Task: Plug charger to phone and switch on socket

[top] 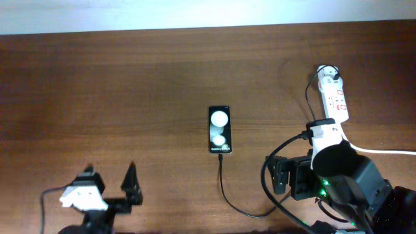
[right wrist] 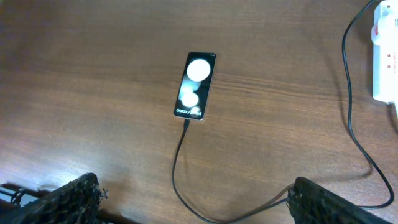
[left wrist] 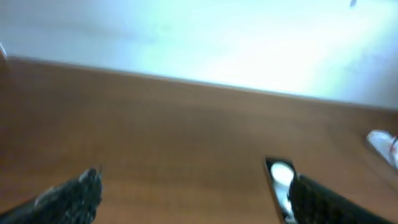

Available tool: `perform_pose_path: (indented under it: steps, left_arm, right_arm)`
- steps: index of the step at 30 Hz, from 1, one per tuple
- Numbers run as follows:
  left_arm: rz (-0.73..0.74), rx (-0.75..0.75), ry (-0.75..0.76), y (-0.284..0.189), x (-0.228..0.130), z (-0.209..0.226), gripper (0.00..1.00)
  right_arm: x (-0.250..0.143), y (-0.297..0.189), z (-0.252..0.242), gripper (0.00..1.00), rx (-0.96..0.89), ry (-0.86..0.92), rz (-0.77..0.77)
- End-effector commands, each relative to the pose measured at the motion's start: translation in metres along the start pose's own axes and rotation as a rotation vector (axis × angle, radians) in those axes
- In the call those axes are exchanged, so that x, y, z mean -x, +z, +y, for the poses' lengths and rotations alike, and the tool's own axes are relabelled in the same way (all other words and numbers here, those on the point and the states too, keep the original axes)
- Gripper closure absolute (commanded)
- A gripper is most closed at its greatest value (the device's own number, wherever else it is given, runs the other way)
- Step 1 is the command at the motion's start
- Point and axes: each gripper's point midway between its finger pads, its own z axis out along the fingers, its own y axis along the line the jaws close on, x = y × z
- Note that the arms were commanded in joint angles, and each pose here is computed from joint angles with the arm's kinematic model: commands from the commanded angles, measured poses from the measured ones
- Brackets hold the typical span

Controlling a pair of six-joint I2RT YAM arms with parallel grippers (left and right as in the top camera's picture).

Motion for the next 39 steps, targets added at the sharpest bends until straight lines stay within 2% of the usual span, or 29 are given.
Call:
perform_pose_path:
  steps: [1, 7, 10, 14, 39]
  left_arm:
    - [-0.060, 0.026, 0.025, 0.025, -0.024, 0.011, 0.01]
    - [-0.148, 0.029, 0.191, 0.067, -0.053, 0.017, 0.01]
    - [-0.177, 0.027, 0.191, 0.082, -0.073, 0.021, 0.01]
    - [-0.114, 0.038, 0.199, 0.086, -0.091, 0.025, 0.01]
    - [-0.115, 0.038, 0.198, 0.086, -0.091, 0.025, 0.01]
  right_arm:
    - [0.004, -0.002, -0.002, 0.01, -0.010, 0.002, -0.017]
    - [0.004, -0.002, -0.002, 0.01, -0.010, 0.002, -0.017]
    - [0.004, -0.002, -0.002, 0.01, -0.010, 0.002, -0.017]
    - [0.004, -0.002, -0.002, 0.01, -0.010, 0.002, -0.017]
    - [0.004, -0.002, -0.002, 0.01, -0.010, 0.002, -0.017]
